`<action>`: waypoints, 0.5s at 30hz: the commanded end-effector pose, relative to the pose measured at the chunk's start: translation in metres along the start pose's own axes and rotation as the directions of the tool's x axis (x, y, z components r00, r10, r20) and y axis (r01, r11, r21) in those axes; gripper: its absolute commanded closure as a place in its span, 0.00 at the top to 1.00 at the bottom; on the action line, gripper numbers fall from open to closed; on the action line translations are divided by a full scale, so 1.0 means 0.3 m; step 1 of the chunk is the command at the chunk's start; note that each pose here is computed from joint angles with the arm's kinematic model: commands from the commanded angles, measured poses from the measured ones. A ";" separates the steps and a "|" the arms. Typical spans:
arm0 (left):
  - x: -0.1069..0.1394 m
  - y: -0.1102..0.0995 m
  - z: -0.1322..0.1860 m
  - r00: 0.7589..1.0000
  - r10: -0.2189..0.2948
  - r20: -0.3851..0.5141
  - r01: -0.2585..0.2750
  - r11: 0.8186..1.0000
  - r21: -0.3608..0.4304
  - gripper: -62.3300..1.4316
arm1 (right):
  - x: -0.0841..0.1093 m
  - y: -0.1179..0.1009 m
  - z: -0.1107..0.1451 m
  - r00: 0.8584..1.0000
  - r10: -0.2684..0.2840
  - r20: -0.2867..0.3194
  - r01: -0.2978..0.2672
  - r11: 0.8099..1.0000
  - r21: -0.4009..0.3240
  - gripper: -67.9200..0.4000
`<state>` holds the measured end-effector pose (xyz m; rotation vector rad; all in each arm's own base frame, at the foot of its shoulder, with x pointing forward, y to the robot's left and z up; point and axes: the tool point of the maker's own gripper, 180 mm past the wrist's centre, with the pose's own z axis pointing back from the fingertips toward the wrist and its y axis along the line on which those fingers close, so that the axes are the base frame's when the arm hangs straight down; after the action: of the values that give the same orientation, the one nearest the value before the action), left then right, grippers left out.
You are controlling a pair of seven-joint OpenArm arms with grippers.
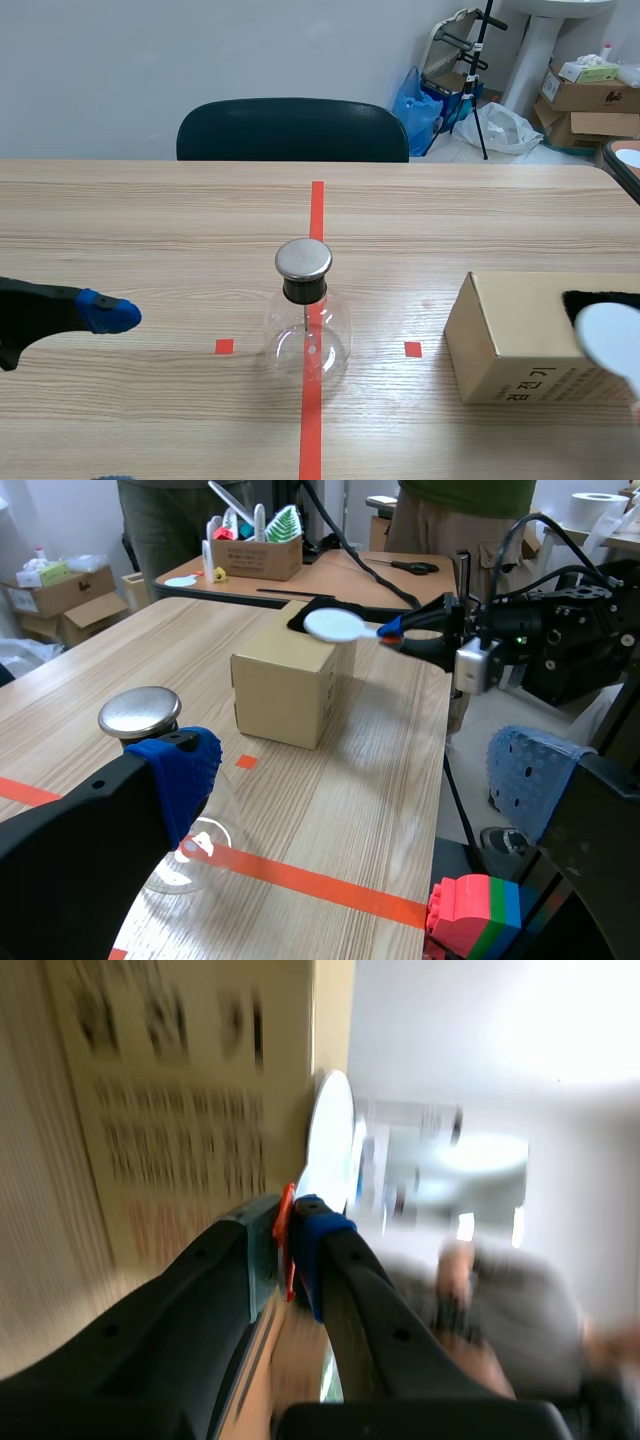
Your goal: Do the electroscope experiment
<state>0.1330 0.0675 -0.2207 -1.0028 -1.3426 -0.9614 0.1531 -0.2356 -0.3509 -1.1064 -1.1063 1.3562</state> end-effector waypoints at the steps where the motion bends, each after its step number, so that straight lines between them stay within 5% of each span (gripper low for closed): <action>1: 0.029 0.003 -0.008 0.999 -0.006 0.032 0.006 1.000 -0.001 0.92 | -0.066 -0.041 0.009 0.995 0.077 -0.063 -0.079 0.996 -0.037 0.03; 3: 0.029 0.003 -0.008 0.999 -0.006 0.033 0.006 1.000 -0.002 0.92 | 0.005 -0.035 0.003 0.993 0.096 0.068 -0.093 0.995 -0.034 0.03; 5: 0.030 0.003 -0.008 0.999 -0.006 0.034 0.006 1.000 -0.001 0.92 | 0.084 -0.035 0.006 0.976 0.096 0.197 -0.089 0.995 -0.045 0.03; 6: 0.030 0.004 -0.008 0.999 -0.005 0.034 0.005 1.000 -0.001 0.92 | 0.082 -0.036 0.006 0.977 0.092 0.192 -0.085 0.995 -0.047 0.03; 8: 0.032 0.007 -0.008 0.999 -0.002 0.037 0.001 1.000 0.004 0.92 | 0.003 -0.044 0.005 0.995 0.075 0.057 -0.073 0.996 -0.049 0.03; 10: 0.031 0.006 -0.008 0.999 -0.002 0.036 0.002 1.000 0.003 0.92 | -0.056 -0.042 0.005 0.996 0.085 -0.038 -0.087 0.996 -0.036 0.03; 13: 0.031 0.006 -0.008 0.999 -0.002 0.036 0.002 1.000 0.003 0.92 | 0.048 -0.036 -0.003 0.985 0.102 0.142 -0.097 0.994 -0.041 0.03; 15: 0.031 0.007 -0.008 0.999 -0.002 0.037 0.001 1.000 0.004 0.92 | 0.066 -0.038 -0.003 0.982 0.096 0.164 -0.089 0.995 -0.047 0.03</action>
<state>0.1340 0.0679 -0.2201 -1.0034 -1.3450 -0.9517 0.1477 -0.2103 -0.3525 -1.0065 -1.2135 1.5502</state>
